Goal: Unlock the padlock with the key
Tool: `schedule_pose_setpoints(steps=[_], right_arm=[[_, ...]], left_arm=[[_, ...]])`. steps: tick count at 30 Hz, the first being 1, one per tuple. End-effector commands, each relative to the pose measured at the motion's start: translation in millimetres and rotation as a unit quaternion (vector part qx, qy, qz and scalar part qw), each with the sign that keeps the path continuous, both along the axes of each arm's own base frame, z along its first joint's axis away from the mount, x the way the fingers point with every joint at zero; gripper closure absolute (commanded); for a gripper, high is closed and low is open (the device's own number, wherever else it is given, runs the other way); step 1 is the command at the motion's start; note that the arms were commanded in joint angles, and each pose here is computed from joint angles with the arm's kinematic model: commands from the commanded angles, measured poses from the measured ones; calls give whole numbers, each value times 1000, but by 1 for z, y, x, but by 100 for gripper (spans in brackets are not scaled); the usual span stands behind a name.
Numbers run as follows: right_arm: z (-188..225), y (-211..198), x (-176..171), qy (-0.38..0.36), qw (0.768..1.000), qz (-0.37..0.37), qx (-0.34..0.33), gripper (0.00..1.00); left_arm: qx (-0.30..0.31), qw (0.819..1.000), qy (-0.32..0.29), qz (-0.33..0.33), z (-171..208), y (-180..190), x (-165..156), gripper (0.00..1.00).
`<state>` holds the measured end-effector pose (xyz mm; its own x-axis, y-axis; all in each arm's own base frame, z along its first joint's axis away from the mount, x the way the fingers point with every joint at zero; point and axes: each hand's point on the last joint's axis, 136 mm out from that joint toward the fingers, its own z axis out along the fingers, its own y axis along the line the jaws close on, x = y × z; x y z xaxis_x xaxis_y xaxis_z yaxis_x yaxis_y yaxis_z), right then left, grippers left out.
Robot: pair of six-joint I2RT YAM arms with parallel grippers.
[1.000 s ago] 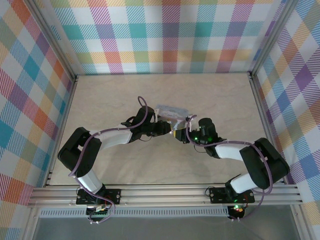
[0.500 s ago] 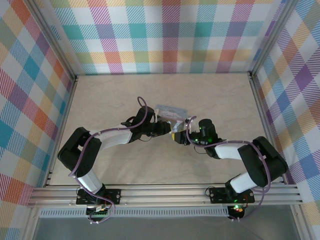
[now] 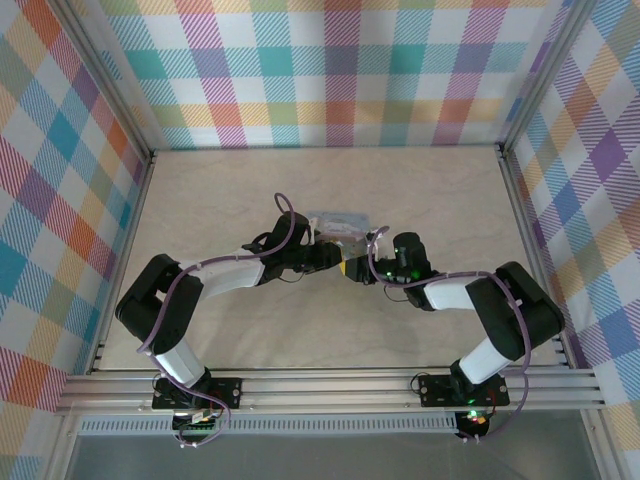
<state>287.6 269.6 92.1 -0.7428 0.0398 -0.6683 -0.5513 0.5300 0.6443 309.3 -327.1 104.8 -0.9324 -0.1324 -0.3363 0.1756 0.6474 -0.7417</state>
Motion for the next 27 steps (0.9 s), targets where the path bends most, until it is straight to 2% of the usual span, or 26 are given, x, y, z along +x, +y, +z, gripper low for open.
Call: schedule_pose_setpoints(steps=[1,13,18,23,27], right_arm=[[16,7,8,-21,1000,9,21,72],[15,8,8,-15,1000,11,21,97],[13,5,9,-7,1000,0,15,100],[13,1,9,6,1000,-14,10,100],[12,-1,8,12,1000,-19,5,100]], left_arm=[[-23,1000,-17,-10,18,-12,5,71],[-25,1000,-16,-8,18,-13,6,71],[-26,999,-20,-6,22,-12,6,70],[-21,999,-27,6,28,-7,7,54],[-20,999,-31,15,32,-3,7,48]])
